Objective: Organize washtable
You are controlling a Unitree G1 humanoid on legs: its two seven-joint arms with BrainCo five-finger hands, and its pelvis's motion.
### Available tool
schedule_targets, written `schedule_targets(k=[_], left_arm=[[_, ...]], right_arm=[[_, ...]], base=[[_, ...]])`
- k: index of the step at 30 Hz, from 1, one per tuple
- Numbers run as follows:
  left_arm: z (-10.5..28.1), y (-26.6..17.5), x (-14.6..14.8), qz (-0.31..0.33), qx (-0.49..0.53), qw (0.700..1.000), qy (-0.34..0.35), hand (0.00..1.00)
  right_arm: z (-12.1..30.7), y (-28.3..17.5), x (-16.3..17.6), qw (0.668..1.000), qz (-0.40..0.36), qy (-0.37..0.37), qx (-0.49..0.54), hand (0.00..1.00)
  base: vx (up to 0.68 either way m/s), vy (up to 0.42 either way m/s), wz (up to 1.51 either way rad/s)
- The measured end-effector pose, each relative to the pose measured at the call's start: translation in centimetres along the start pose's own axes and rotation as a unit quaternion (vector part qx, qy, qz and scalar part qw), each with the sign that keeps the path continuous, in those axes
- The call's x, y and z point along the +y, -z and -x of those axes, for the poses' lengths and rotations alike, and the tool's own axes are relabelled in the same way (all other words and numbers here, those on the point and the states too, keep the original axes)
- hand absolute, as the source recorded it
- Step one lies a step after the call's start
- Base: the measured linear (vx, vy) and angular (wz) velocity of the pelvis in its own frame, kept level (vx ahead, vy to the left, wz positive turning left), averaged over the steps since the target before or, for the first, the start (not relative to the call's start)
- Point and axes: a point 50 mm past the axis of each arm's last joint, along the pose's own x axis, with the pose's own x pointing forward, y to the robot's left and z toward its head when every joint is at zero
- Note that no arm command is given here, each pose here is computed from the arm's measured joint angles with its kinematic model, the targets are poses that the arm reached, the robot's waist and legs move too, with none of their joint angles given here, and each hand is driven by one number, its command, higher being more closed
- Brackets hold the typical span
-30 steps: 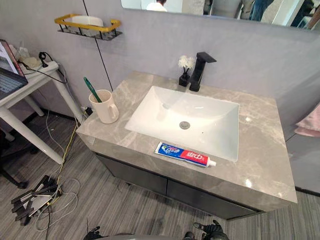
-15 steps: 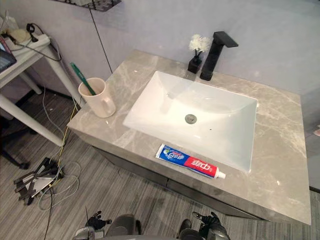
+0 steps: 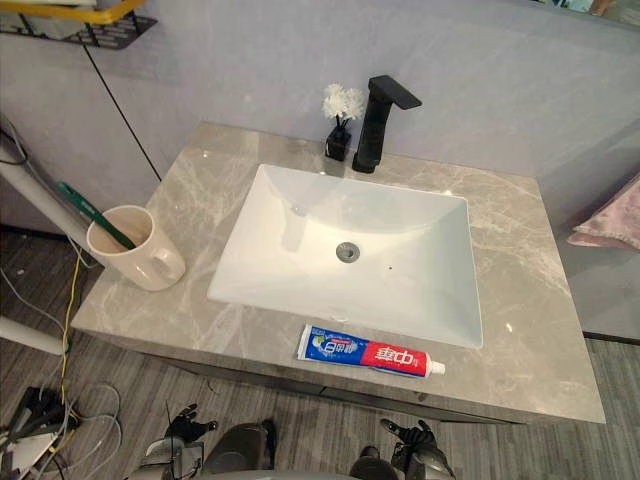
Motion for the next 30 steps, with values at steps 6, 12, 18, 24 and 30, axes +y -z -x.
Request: schedule_targets(k=[6, 12, 18, 24, 30], left_arm=[[0.1, 0.6, 0.0, 0.001, 0.010, 1.000, -0.002, 0.00], [0.2, 1.1, 0.2, 0.012, 0.020, 1.000, -0.007, 0.00], [0.4, 2.0, 0.4, 0.012, 0.032, 0.999, -0.010, 0.00], [0.8, 3.2, 0.8, 0.005, 0.047, 0.999, -0.014, 0.00], [0.9, 3.3, 0.9, -0.001, 0.048, 0.999, -0.020, 0.00]], right_arm=[[0.0, 0.4, -0.5, 1.000, -0.001, 0.007, 0.004, 0.00], [0.2, 1.5, -1.5, 1.000, -0.004, 0.022, 0.017, 0.00], [0.3, 1.7, -1.7, 0.999, -0.005, 0.030, 0.019, 0.00], [0.4, -1.8, -3.0, 0.995, -0.053, 0.059, -0.064, 0.00], [1.7, -4.9, -7.5, 0.971, -0.117, 0.147, -0.145, 0.00]], base=[[0.00, -0.067, 0.08], [-0.10, -0.045, 0.07], [-0.12, -0.020, -0.05], [0.00, 0.018, -0.13], [0.08, 0.001, -0.10]])
